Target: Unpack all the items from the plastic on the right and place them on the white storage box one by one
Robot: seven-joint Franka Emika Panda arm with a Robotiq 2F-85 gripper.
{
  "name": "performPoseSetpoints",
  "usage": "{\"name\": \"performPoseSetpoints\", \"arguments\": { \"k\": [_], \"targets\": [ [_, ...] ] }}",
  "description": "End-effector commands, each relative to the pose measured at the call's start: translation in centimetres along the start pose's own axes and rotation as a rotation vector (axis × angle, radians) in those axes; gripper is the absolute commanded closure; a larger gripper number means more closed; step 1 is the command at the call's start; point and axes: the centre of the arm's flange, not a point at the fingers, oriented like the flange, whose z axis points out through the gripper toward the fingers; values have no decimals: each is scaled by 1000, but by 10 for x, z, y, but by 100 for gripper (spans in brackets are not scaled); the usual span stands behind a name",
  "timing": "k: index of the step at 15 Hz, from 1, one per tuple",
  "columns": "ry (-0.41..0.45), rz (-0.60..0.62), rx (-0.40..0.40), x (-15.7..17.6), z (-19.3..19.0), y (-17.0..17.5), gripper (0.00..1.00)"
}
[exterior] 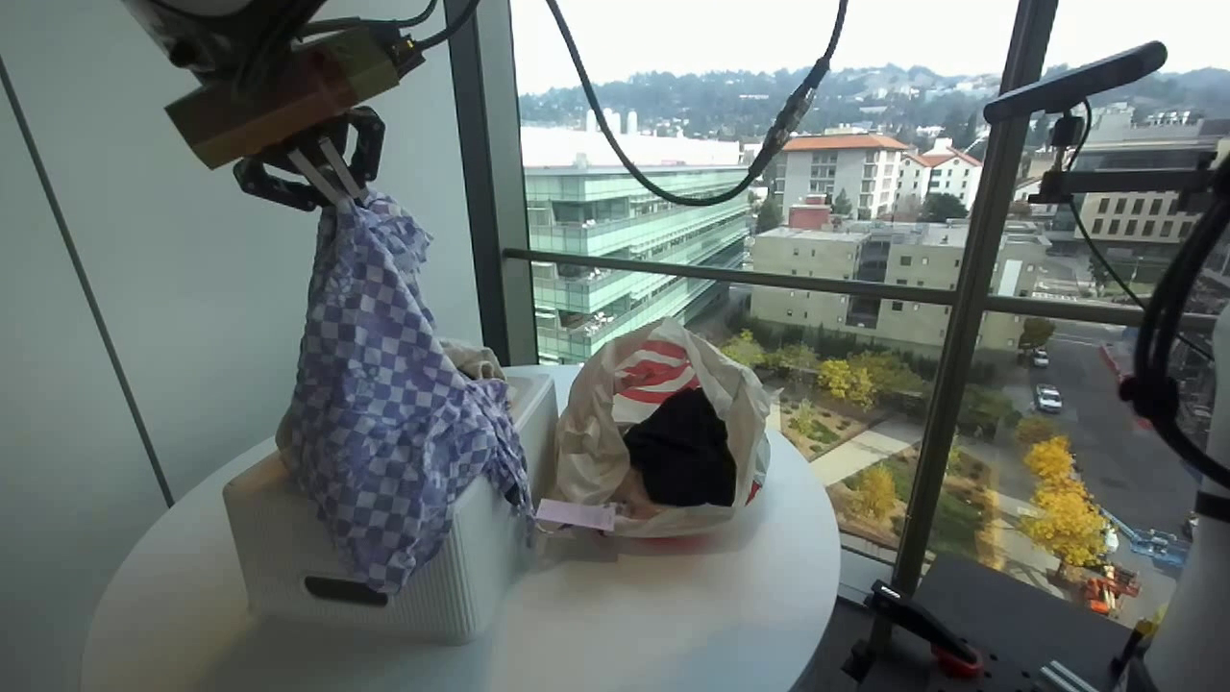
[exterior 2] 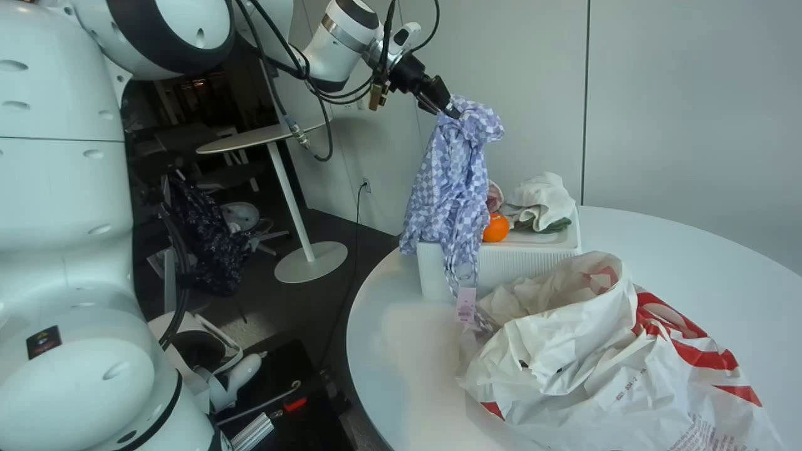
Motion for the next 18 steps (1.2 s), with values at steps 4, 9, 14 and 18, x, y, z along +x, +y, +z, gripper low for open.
{"name": "performPoseSetpoints", "arguments": {
  "k": [4, 9, 14, 18],
  "targets": [
    [-273, -90, 74, -19, 159, -29, 91],
    [-486, -92, 211, -49, 184, -32, 65],
    [-233, -54, 261, -17, 75, 1, 31],
    [-59, 52, 253, -9, -19, 47, 2]
  ]
}}
